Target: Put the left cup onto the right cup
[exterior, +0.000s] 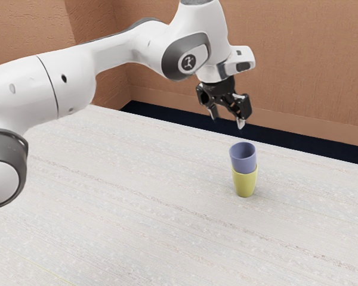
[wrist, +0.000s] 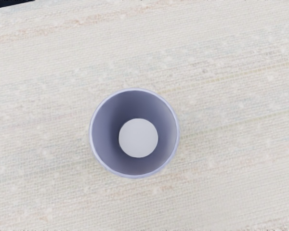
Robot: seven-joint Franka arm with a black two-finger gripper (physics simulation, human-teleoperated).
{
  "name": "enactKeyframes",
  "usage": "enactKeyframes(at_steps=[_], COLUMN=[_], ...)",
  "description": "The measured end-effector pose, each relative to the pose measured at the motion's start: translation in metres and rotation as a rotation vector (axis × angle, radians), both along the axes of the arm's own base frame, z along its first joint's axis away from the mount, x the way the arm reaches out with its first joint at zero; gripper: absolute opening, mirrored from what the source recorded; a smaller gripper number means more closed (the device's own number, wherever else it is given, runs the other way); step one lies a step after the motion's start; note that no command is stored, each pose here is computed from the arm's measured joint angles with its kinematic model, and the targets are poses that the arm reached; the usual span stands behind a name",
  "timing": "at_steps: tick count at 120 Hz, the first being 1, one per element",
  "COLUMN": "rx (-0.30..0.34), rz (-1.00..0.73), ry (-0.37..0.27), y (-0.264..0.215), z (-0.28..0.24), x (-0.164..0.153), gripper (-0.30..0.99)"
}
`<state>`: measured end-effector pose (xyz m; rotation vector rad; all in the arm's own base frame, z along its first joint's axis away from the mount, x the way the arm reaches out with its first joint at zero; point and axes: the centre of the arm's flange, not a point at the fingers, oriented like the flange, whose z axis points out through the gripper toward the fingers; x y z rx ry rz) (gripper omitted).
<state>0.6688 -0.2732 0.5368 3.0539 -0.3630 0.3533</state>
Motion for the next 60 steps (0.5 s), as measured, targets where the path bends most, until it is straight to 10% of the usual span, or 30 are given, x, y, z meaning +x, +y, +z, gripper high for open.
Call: enactKeyframes(at_steps=[60], rx=[0.031], rz=[0.099], ry=[0.072], y=[0.067], z=[0.057], x=[-0.055], gripper=[0.69])
